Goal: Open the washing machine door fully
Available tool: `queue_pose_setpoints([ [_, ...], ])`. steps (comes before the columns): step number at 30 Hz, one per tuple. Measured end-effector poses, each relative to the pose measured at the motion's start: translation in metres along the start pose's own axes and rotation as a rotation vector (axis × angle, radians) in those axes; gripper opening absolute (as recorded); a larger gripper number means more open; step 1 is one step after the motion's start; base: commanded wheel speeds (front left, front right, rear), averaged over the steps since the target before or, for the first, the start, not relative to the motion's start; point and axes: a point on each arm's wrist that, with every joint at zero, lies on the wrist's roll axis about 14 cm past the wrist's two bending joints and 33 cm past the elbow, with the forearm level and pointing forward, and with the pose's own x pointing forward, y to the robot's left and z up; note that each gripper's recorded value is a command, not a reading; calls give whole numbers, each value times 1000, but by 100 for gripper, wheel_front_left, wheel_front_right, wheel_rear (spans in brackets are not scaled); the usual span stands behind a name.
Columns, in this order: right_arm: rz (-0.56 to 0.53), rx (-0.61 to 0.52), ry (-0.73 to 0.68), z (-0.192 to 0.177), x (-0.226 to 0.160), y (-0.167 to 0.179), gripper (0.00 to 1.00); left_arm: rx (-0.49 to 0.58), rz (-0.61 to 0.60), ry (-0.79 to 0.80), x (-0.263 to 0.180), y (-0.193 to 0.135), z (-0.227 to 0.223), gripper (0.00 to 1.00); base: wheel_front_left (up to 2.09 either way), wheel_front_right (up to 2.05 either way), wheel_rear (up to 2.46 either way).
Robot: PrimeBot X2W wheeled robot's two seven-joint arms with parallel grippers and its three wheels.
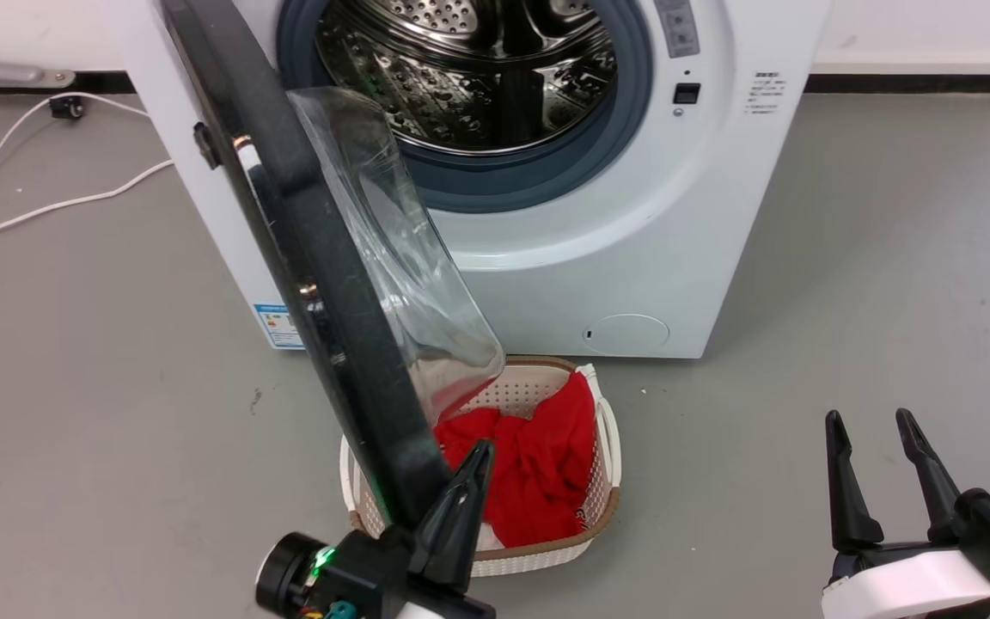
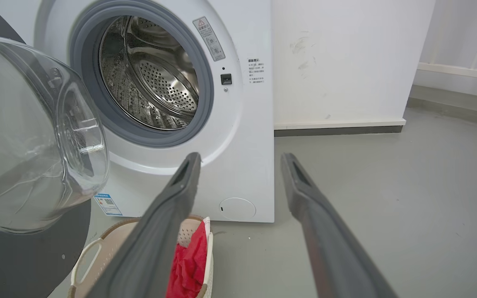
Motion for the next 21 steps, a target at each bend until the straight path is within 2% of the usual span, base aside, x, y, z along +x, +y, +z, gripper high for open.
queue_pose_setpoints([
  [21, 166, 9, 4, -1, 27, 53, 100, 63, 355, -6, -69, 79, 14, 0, 0, 0, 0],
])
